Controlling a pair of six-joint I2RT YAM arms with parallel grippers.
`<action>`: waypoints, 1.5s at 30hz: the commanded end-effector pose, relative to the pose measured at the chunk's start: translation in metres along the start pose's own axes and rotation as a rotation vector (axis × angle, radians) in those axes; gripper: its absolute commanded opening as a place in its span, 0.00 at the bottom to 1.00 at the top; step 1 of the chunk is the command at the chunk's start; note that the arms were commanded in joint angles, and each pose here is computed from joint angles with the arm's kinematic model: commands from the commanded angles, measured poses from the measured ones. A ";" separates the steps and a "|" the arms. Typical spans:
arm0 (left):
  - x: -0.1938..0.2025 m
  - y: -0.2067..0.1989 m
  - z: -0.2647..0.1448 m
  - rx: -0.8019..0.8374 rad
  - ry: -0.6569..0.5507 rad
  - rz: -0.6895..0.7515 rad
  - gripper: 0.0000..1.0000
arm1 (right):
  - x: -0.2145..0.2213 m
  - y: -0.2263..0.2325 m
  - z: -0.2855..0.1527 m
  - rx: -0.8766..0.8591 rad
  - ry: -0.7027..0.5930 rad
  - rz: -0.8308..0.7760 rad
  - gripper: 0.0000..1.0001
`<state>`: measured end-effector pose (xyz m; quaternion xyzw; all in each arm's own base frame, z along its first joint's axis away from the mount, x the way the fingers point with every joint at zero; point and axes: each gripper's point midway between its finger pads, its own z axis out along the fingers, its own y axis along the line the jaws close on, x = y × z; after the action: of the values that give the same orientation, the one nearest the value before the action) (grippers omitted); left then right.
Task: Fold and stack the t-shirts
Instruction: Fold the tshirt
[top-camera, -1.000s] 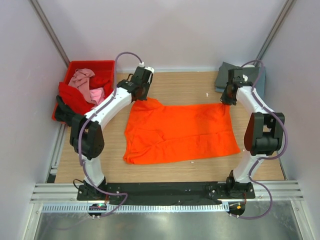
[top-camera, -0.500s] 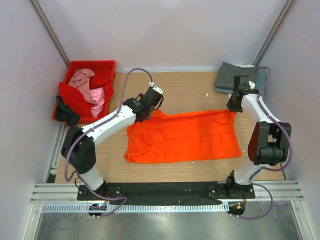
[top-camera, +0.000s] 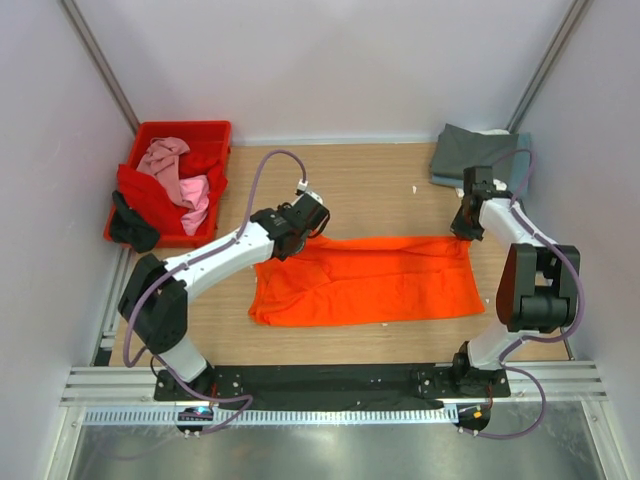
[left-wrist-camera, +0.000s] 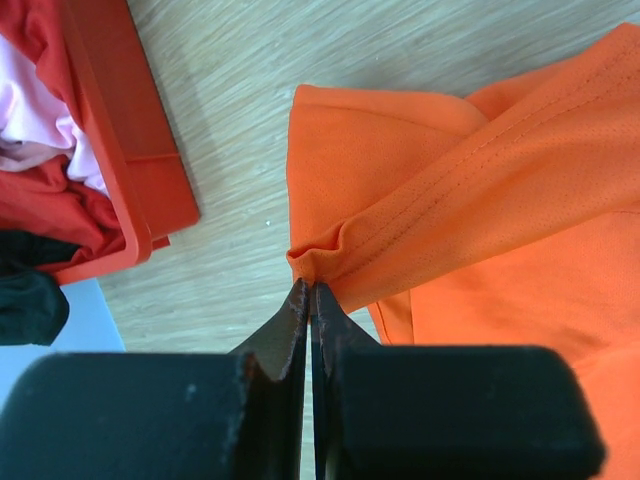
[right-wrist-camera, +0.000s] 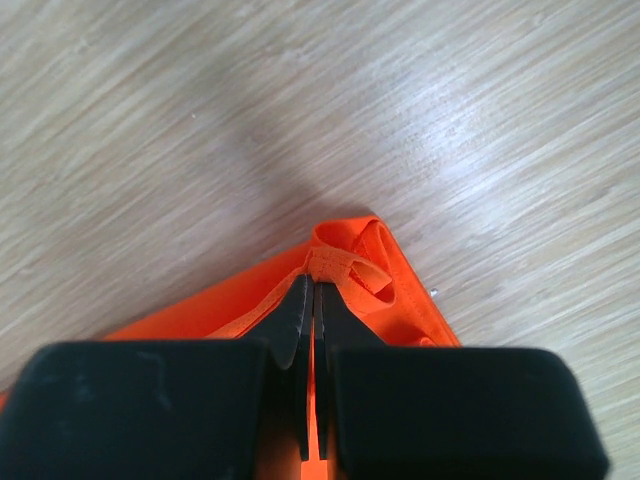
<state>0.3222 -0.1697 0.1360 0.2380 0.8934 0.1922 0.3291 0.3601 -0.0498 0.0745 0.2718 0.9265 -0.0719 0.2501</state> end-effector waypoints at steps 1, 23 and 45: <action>0.005 0.008 -0.014 -0.012 -0.003 -0.050 0.00 | -0.013 -0.007 -0.011 0.011 -0.082 0.040 0.01; 0.096 0.007 -0.074 -0.017 0.183 -0.268 0.57 | -0.018 -0.045 -0.043 0.108 -0.166 0.121 1.00; 0.078 -0.105 0.001 0.231 0.102 -0.542 0.51 | 0.058 0.113 -0.007 -0.427 0.114 -0.180 0.39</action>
<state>0.2229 -0.1917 0.0468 0.0493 0.9608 0.0399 0.2698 0.3688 0.0747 0.0521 0.1473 0.9543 0.1207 0.2305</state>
